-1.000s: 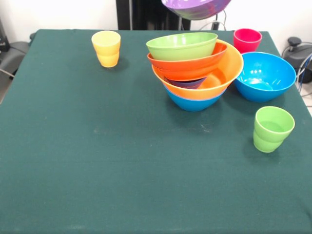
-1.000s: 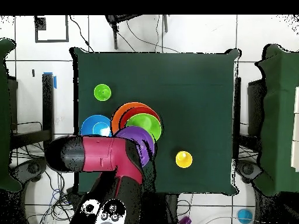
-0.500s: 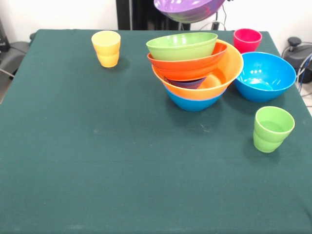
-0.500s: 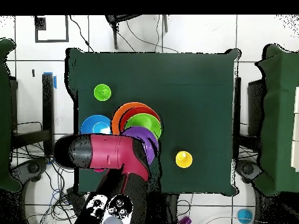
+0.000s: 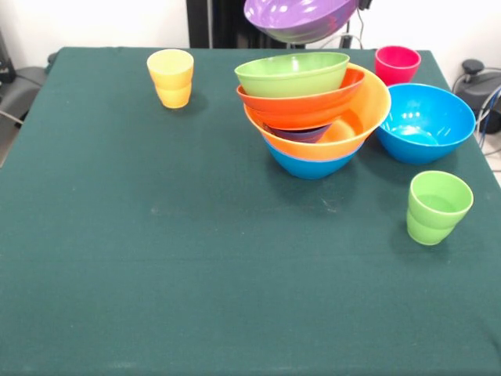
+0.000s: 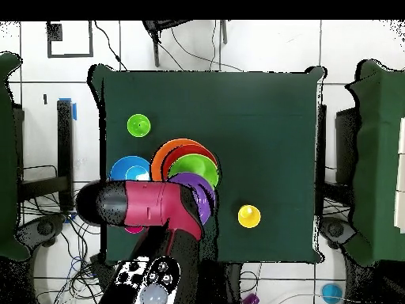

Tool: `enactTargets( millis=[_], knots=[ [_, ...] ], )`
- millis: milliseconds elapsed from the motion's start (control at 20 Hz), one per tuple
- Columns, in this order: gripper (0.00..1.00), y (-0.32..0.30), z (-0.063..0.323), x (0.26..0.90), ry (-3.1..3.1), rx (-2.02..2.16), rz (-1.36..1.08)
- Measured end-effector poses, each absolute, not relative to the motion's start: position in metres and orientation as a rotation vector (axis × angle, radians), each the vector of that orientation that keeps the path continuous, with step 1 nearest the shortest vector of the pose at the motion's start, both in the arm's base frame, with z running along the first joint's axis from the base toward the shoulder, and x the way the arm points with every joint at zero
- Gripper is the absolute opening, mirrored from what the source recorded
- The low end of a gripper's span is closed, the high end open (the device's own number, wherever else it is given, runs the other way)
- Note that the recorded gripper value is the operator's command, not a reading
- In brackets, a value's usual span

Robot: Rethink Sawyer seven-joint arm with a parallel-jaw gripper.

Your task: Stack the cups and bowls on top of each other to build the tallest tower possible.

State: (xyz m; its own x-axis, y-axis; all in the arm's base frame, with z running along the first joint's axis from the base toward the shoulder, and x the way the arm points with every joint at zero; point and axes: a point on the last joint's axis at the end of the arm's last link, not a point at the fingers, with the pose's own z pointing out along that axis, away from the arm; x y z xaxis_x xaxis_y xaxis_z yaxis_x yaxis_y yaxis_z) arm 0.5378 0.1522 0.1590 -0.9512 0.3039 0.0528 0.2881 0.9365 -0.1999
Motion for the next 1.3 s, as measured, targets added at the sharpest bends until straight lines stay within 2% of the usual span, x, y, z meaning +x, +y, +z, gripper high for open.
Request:
enactTargets(
  millis=[1300],
  knots=[
    [0.00, 0.150, 0.123, 0.553, -3.017, -0.435, 0.328]
  ],
)
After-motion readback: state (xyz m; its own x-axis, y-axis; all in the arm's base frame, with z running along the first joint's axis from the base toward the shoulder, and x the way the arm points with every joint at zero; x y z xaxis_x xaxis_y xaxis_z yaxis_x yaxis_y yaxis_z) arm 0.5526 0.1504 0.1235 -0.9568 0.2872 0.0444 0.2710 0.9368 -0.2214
